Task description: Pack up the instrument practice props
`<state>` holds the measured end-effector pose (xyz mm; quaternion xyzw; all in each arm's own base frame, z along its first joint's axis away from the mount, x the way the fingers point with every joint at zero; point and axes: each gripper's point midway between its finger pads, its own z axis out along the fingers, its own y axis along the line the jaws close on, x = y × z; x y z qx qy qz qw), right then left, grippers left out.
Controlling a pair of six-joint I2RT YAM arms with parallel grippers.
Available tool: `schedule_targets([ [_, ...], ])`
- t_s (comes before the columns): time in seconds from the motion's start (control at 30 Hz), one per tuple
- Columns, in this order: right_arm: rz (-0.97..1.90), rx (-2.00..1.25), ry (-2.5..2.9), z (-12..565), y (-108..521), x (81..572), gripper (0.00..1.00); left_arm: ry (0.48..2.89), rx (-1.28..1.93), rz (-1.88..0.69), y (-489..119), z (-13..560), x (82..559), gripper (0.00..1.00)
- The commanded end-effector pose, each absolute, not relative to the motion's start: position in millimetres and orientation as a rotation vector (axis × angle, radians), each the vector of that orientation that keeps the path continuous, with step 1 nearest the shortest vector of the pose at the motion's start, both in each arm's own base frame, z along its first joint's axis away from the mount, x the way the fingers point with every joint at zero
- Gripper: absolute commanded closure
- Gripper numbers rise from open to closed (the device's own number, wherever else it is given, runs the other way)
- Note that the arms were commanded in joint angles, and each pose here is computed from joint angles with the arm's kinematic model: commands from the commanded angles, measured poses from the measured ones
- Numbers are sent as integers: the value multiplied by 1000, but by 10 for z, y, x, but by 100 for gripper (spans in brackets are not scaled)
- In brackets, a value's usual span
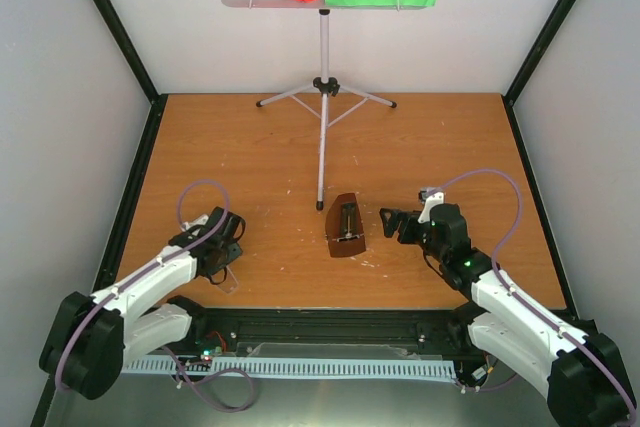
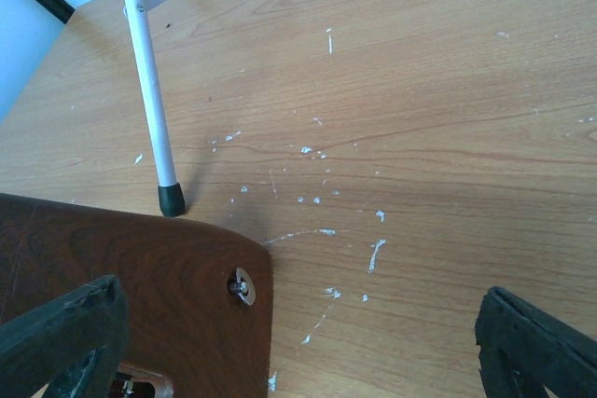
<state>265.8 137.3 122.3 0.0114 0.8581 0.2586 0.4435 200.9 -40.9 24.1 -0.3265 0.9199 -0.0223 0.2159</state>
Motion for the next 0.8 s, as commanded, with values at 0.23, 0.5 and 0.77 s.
schedule_targets([
  [0.23, 640, 28, 2118, 1211, 1360, 2669, 0, 2552, -866, -43, -422, 255, 2108, 72],
  [0.5, 634, 28, 2117, 1208, 1351, 2669, 0, 2572, -856, -36, -434, 226, 2102, 81],
  [0.77, 619, 32, 2120, 1196, 1328, 2664, 0, 2572, -853, -72, -481, 269, 2127, 97],
])
